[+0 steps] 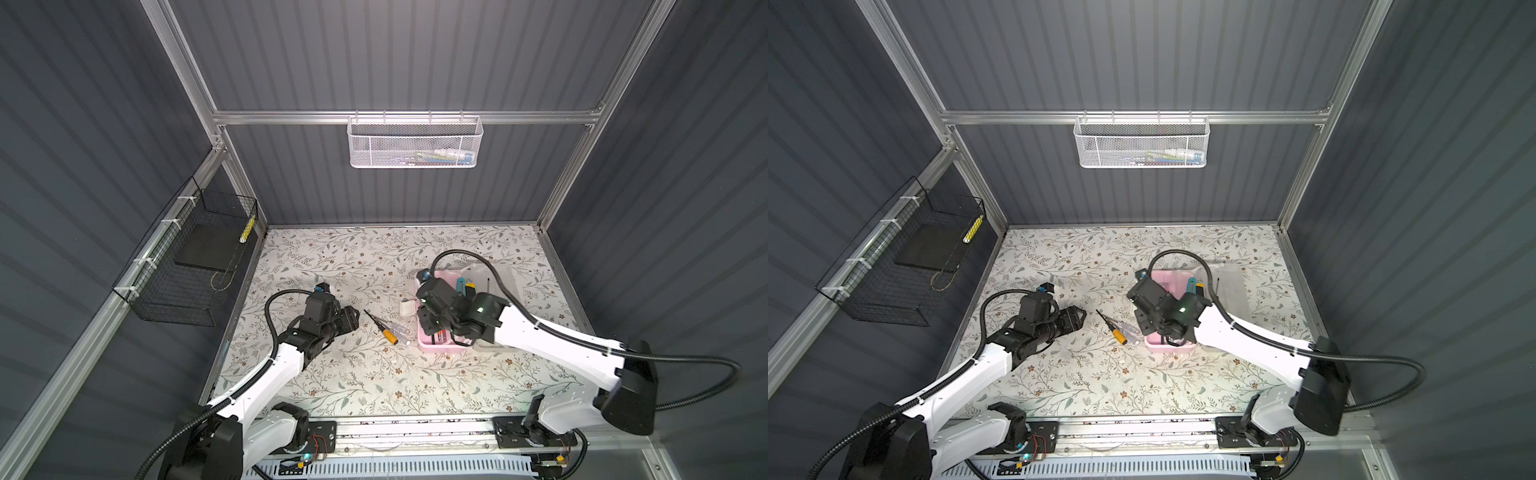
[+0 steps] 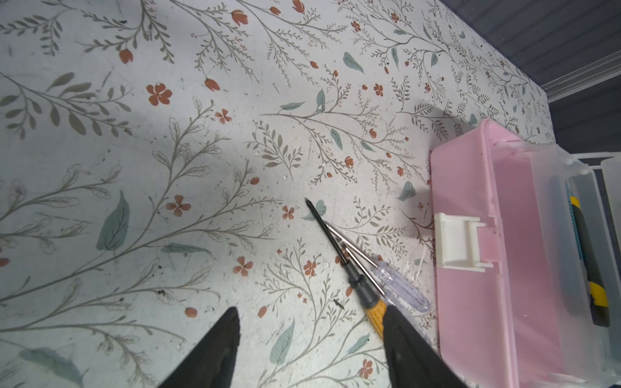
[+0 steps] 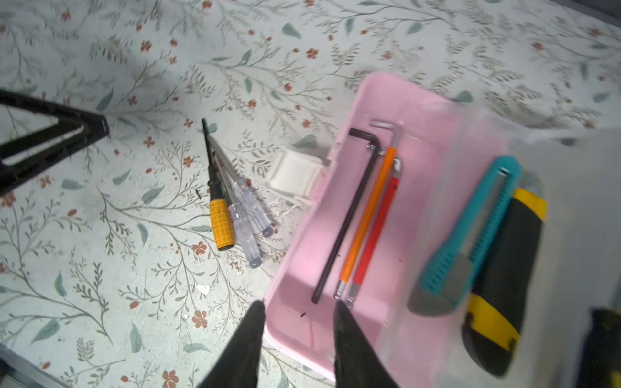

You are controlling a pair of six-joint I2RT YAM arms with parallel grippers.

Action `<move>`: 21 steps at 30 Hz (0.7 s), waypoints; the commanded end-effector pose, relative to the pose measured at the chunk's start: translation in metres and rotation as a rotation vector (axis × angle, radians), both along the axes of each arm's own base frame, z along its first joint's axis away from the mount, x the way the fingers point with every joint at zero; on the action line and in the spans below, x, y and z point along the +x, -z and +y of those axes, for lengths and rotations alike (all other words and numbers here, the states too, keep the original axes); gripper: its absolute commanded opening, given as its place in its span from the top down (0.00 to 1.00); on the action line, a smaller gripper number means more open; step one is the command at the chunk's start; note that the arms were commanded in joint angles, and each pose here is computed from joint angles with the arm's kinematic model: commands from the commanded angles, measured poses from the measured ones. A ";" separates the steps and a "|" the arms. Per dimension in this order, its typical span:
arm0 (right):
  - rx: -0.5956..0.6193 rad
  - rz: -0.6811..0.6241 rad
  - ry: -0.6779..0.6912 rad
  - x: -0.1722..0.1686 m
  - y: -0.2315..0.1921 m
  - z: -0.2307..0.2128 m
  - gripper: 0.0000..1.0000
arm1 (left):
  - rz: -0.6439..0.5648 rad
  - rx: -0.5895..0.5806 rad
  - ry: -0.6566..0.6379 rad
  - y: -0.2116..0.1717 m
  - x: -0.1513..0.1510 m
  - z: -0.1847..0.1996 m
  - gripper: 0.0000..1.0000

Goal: Pack the tool kit
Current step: 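Move the right gripper over the clear-handled screwdrivers beside the box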

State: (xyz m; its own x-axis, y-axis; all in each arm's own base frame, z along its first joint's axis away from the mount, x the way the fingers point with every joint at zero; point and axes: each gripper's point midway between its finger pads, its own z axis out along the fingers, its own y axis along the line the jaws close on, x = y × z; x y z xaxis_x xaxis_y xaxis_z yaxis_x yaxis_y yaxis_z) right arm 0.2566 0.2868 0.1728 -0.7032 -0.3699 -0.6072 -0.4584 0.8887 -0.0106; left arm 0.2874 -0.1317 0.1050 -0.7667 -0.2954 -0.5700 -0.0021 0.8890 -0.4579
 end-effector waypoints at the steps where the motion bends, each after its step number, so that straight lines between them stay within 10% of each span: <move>1: 0.024 0.052 -0.070 0.003 0.019 0.037 0.74 | 0.036 0.002 0.009 0.009 -0.013 0.004 0.32; 21: -0.124 0.236 -0.117 0.033 0.121 0.069 0.75 | 0.037 -0.012 0.016 0.014 -0.016 0.002 0.33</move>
